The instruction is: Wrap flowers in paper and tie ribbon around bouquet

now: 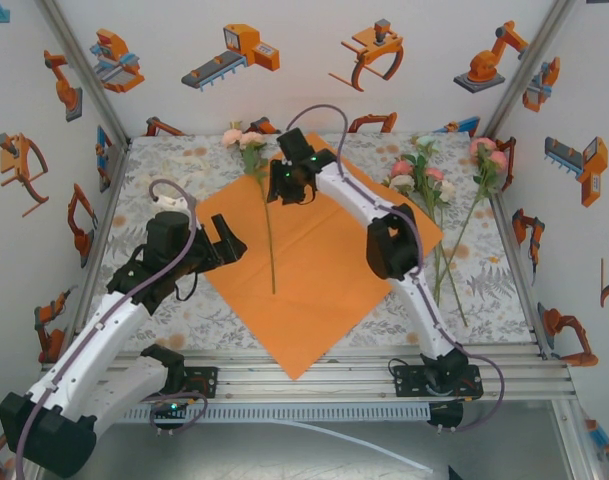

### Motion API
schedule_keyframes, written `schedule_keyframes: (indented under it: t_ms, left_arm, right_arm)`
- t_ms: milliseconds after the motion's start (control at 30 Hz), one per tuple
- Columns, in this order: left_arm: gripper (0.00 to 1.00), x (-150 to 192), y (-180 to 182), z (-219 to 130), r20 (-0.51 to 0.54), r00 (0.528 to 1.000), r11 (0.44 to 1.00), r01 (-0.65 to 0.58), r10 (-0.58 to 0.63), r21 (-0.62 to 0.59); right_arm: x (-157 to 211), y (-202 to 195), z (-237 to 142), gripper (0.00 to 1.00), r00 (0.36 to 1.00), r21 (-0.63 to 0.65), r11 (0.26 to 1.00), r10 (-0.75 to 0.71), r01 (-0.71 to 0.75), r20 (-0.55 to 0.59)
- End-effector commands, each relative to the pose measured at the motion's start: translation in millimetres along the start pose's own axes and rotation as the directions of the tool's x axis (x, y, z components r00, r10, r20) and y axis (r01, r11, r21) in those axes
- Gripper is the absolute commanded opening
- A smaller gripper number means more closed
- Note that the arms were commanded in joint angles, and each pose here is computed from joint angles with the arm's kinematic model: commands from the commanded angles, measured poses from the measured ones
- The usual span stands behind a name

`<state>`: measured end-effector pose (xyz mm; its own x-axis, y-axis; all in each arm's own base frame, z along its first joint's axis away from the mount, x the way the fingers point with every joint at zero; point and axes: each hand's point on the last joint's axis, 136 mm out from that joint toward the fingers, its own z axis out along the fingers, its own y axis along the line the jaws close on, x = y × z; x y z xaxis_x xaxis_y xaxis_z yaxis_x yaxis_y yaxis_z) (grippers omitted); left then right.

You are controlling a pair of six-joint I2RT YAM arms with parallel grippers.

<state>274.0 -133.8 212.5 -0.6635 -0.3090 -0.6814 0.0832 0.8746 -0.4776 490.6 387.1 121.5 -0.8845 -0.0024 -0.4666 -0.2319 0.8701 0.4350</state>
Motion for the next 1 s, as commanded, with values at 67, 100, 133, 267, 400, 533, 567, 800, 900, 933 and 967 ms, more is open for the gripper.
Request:
schedule_keyframes:
  t_ms: [67,100,133,267,400,533,567,800,900,933,967]
  left_arm:
    - [0.97,-5.8,-55.8,0.2,0.001,1.0,0.957,-0.001,0.001,0.29]
    - [0.97,-4.7,-69.6,-0.9,-0.008,1.0,0.936,-0.008,0.012,0.353]
    - [0.97,-3.2,-81.8,-1.5,-0.016,1.0,0.916,-0.017,0.025,0.401]
    - [0.97,7.8,-121.2,-6.4,-0.032,0.993,0.854,-0.084,0.117,0.514]
    - [0.97,21.8,-150.4,-6.5,-0.031,0.98,0.809,-0.143,0.195,0.57]
    - [0.97,34.6,-158.6,5.0,-0.064,0.973,0.809,-0.148,0.223,0.569]
    - [0.97,36.5,-158.8,7.4,-0.07,0.972,0.812,-0.147,0.225,0.565]
    - [0.97,41.4,-150.3,19.6,-0.085,0.97,0.842,-0.153,0.229,0.517]
    - [0.97,41.3,-148.7,21.2,-0.087,0.969,0.849,-0.155,0.229,0.506]
    - [0.97,41.5,-148.0,21.5,-0.088,0.969,0.851,-0.155,0.229,0.501]
    - [0.97,41.4,-147.9,21.5,-0.088,0.97,0.852,-0.156,0.228,0.499]
  right_arm:
    - [-65.4,-49.2,-156.0,0.46,0.963,0.126,0.987,-0.125,0.097,0.237]
    - [-66.6,-68.9,-170.9,0.46,0.959,0.169,0.981,-0.133,0.091,0.251]
    - [-64.0,-94.7,-185.0,0.45,0.957,0.223,0.971,-0.138,0.081,0.254]
    - [-44.1,-194.4,-229.8,0.45,0.961,0.374,0.927,-0.076,-0.031,0.268]
    - [-14.8,-290.4,-255.1,0.43,0.95,0.447,0.874,0.046,-0.188,0.308]
    - [7.4,-351.8,-247.0,0.4,0.958,0.491,0.839,0.114,-0.234,0.262]
    - [9.8,-360.0,-241.8,0.39,0.962,0.496,0.838,0.119,-0.23,0.244]
    - [10.2,-381.2,-186.3,0.37,0.981,0.441,0.878,0.141,-0.185,0.131]
    - [7.3,-387.3,-172.7,0.36,0.979,0.429,0.881,0.165,-0.201,0.121]
    - [6.0,-390.7,-170.2,0.33,0.979,0.436,0.876,0.167,-0.203,0.12]
    - [5.0,-393.3,-169.0,0.29,0.979,0.443,0.873,0.167,-0.203,0.119]
